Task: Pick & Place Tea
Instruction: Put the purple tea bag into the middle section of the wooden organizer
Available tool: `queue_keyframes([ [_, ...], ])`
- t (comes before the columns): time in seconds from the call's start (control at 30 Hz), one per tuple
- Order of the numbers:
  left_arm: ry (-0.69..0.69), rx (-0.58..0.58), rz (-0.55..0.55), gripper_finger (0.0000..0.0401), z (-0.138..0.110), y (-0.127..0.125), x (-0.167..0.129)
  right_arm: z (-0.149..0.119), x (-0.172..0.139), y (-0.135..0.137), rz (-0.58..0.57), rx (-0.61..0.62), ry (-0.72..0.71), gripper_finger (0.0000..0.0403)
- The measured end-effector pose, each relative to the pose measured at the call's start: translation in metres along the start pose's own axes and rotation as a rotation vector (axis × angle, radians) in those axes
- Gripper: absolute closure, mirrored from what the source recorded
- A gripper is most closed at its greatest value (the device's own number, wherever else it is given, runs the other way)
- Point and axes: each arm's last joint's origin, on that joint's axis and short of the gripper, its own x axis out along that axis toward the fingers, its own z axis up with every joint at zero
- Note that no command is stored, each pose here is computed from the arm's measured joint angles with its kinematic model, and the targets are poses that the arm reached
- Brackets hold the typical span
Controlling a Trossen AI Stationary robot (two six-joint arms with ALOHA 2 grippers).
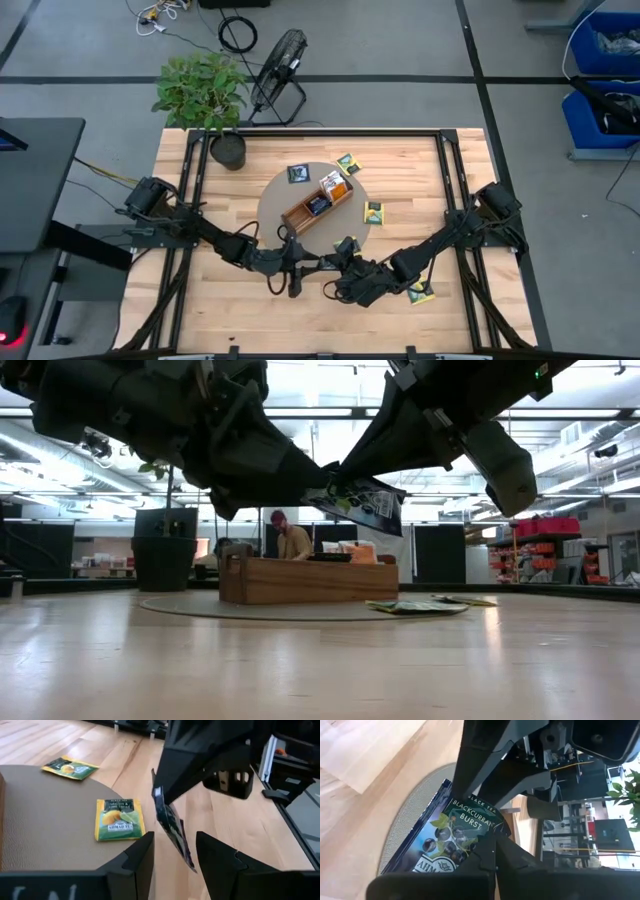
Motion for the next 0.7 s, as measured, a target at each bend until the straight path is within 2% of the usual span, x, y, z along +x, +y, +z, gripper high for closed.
queue_keyframes([
  [0.13,0.011,0.006,0.008,0.0282,0.0,0.002,0.001,0.0,0.0,0.0,-0.002,-0.001,-0.003,0.0403],
  [0.33,0.006,0.036,0.019,0.0387,0.002,0.006,0.003,0.002,0.0,-0.001,-0.004,0.015,-0.016,0.0403],
  [0.5,0.014,0.045,0.024,0.0397,0.002,0.008,0.003,0.003,-0.001,0.0,0.074,0.059,-0.066,0.0378],
  [0.7,0.009,0.053,0.05,0.0398,0.002,0.01,0.003,0.0,-0.012,-0.011,0.115,0.158,-0.059,0.0294],
])
